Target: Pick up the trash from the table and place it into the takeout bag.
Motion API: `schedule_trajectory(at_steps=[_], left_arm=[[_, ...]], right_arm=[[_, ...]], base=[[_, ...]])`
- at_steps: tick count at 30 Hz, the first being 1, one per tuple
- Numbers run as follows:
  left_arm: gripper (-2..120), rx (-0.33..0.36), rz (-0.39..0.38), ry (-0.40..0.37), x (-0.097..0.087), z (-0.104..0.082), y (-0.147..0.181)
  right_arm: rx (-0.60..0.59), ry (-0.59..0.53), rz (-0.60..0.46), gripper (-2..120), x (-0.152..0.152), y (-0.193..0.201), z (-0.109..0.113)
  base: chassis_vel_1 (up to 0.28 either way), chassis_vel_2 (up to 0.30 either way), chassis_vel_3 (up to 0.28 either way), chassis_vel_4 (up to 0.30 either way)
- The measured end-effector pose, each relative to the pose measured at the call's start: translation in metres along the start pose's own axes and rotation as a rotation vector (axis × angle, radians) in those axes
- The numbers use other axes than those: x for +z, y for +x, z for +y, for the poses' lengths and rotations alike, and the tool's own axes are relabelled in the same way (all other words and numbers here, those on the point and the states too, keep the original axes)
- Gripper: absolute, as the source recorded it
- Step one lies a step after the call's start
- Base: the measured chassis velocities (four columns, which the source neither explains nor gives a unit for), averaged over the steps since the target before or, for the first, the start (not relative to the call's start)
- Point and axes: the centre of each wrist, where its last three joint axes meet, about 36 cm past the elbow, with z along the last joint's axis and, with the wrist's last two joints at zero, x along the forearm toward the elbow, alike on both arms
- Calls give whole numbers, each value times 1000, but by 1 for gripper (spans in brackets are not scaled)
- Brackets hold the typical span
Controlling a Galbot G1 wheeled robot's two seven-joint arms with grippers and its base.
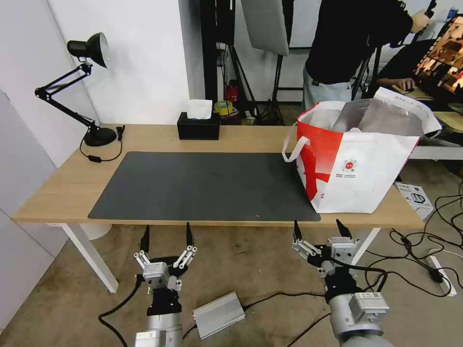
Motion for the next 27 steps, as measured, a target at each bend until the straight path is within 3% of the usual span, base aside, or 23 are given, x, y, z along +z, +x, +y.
schedule_trajectory(at_steps=[27], left_arm=[[100,0,2,-9,0,3,2]], right_arm=[[0,0,0,100,0,0,0]], base=[[0,0,0,0]])
